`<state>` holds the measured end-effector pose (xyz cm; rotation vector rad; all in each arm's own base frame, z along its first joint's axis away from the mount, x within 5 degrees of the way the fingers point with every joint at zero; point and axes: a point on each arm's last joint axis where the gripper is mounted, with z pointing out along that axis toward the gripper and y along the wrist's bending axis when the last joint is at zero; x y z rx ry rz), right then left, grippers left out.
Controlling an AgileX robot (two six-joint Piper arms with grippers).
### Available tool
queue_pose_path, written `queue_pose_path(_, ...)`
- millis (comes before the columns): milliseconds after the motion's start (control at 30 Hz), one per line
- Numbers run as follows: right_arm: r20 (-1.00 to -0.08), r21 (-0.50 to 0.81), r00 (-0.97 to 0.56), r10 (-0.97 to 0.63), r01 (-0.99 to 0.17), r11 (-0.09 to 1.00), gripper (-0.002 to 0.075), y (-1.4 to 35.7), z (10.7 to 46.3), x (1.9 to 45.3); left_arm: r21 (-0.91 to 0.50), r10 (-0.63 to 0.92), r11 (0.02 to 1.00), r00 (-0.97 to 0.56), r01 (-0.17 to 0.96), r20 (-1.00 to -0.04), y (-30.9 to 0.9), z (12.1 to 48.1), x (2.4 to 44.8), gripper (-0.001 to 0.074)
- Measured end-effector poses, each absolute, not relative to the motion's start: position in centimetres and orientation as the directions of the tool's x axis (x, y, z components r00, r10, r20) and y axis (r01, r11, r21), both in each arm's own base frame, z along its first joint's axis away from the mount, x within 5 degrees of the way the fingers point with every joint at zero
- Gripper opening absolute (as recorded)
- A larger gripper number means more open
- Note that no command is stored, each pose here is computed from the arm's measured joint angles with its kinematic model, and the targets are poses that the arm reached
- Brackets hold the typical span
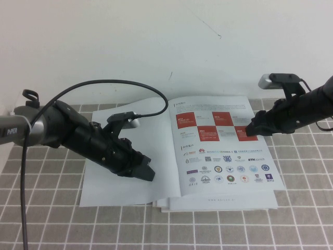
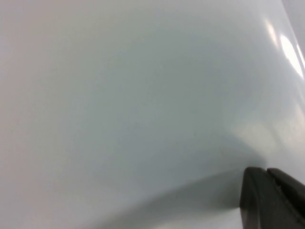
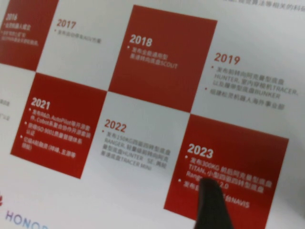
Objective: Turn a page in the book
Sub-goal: Open the closed book
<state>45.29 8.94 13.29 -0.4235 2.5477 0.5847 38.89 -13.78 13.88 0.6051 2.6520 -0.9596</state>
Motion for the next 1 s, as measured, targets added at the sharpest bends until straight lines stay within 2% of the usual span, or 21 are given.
queue_pose_path(400,-0.528,0.357,-0.834,-0.157,-0.386,0.851,0.0408,9.08,13.46,45.33,-0.548,0.295,0.696,-0.881,0.464,-0.371,-13.78,13.88,38.89,-0.0004)
queue_pose_path(1000,-0.549,0.296,-0.816,-0.183,-0.395,0.87,0.0408,8.69,13.37,45.61,-0.546,0.298,0.694,-0.878,0.468,-0.374,-13.78,13.88,38.89,-0.0004)
